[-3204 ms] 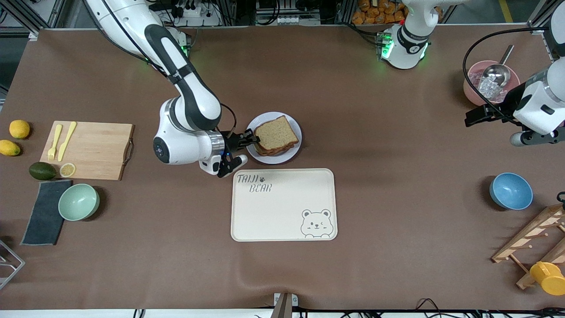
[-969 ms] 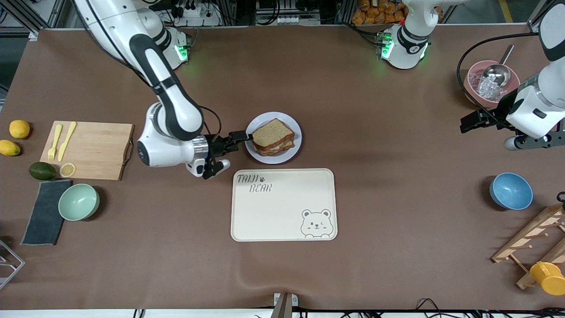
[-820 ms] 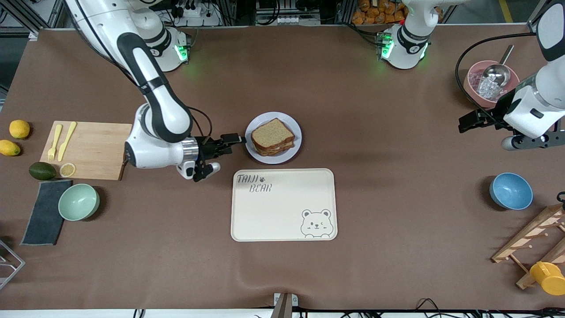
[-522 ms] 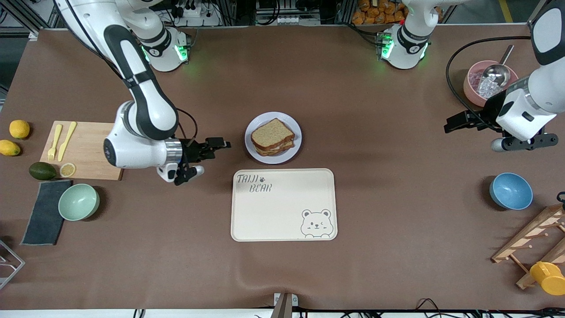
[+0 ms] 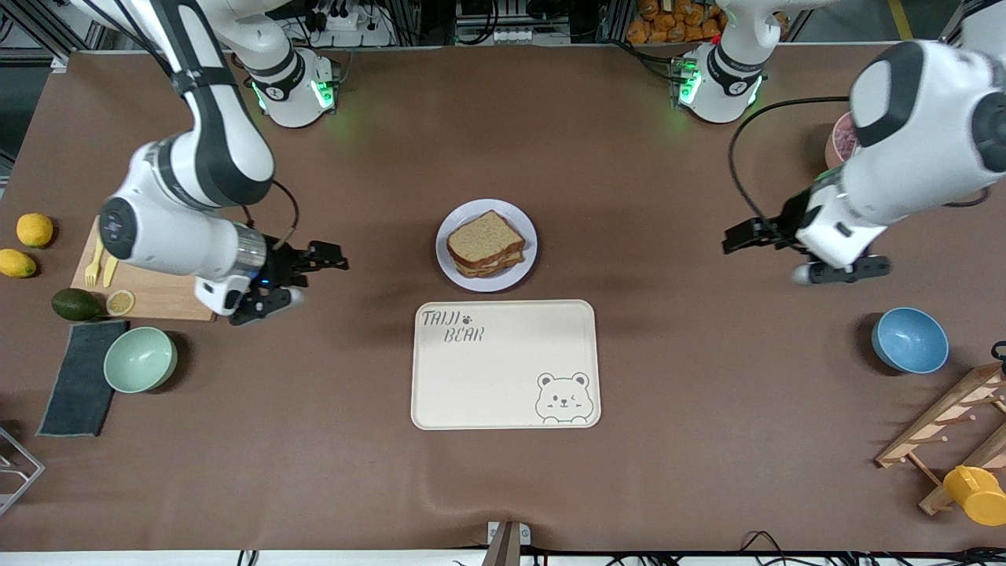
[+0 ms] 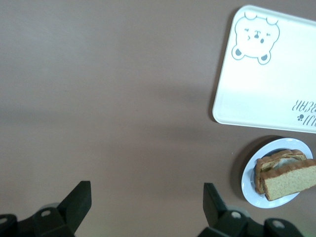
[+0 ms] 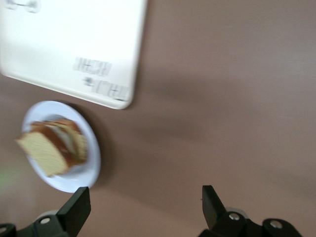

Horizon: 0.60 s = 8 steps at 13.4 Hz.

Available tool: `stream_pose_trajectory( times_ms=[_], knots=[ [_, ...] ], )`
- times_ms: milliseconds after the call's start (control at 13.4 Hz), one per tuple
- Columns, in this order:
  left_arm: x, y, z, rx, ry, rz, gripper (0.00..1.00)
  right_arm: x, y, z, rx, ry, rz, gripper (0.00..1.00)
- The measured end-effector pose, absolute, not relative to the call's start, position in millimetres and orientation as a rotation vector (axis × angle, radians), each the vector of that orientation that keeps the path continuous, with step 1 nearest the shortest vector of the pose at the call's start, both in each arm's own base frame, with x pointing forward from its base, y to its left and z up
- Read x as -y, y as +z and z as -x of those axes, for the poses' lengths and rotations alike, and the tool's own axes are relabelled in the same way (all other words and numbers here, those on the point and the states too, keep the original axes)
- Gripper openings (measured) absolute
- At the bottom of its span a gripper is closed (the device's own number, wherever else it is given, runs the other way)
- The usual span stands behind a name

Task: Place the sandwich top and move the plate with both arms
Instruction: 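Withdraw the right gripper while the left gripper reaches toward the plate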

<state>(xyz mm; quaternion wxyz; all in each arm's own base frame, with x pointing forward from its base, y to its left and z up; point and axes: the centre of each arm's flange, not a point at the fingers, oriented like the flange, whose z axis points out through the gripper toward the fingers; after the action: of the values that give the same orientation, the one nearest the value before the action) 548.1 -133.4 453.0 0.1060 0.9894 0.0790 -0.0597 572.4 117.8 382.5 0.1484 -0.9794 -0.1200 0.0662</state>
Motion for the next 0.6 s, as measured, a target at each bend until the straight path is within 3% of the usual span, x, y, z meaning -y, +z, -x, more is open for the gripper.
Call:
stream_pose_trajectory(
  times_ms=[596],
  knots=[
    [220, 324, -486, -0.428, -0.276, -2.642, 1.00, 9, 510, -544, -0.016, 0.145, 3.002, 1.00]
  ],
)
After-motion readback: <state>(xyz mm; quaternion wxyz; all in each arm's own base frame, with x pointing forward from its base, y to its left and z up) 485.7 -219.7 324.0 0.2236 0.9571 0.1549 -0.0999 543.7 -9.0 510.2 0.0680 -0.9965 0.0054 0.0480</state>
